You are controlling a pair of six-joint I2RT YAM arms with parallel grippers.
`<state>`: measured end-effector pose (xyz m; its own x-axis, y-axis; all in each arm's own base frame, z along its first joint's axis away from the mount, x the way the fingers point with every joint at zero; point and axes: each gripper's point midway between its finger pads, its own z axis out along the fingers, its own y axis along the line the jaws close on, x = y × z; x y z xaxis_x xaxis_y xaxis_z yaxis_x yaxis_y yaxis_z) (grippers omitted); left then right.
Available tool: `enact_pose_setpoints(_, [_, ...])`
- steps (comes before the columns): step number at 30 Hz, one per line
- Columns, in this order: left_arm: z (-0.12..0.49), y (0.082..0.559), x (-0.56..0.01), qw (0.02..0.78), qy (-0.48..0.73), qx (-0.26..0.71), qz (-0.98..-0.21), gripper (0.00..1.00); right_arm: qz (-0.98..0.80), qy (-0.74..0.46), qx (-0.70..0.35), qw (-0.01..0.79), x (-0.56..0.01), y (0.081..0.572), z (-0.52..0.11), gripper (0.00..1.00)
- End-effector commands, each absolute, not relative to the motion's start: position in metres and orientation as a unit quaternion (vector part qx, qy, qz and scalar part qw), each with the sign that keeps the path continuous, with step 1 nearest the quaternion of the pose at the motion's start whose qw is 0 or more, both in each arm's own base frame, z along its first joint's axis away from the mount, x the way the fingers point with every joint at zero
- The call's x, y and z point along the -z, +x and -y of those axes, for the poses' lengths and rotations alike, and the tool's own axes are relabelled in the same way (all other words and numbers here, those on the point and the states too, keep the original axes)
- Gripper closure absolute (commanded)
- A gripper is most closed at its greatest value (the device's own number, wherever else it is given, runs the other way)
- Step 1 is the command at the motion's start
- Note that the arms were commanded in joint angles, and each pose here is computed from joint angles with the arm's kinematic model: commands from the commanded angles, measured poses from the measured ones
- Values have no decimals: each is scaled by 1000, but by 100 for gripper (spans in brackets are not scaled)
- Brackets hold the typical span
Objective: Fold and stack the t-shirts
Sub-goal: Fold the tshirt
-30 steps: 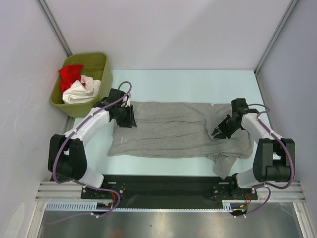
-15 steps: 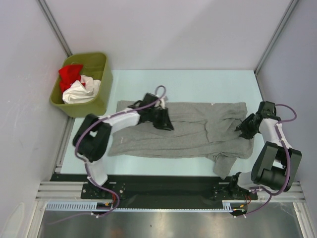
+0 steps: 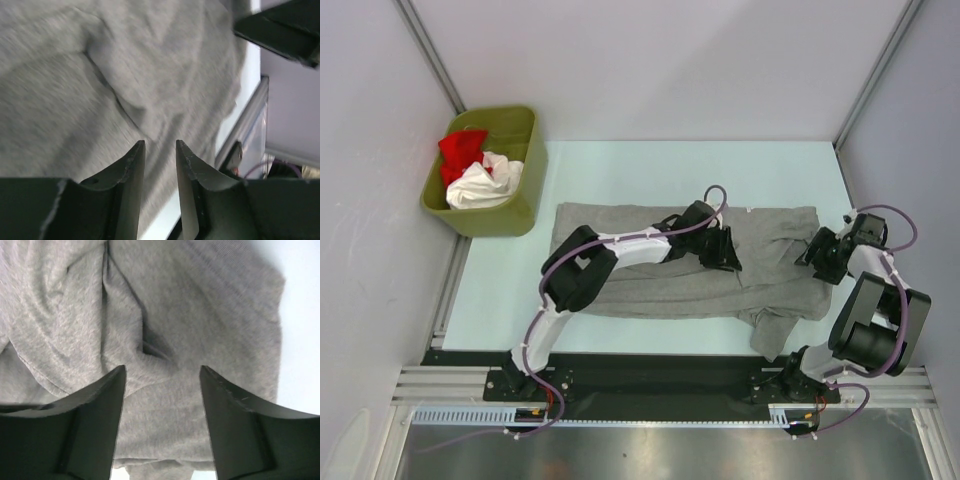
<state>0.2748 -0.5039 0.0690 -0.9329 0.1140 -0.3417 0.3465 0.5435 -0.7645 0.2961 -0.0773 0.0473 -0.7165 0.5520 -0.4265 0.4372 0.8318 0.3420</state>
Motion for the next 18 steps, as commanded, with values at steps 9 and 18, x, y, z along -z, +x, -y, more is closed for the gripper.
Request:
enact_pose_setpoints(9, [544, 285, -54, 143, 67, 454, -877, 64, -922, 243, -143, 267, -39, 311, 76, 48])
enact_pose_setpoints(18, [553, 272, -37, 110, 69, 454, -881, 69, -922, 245, -151, 261, -35, 312, 68, 49])
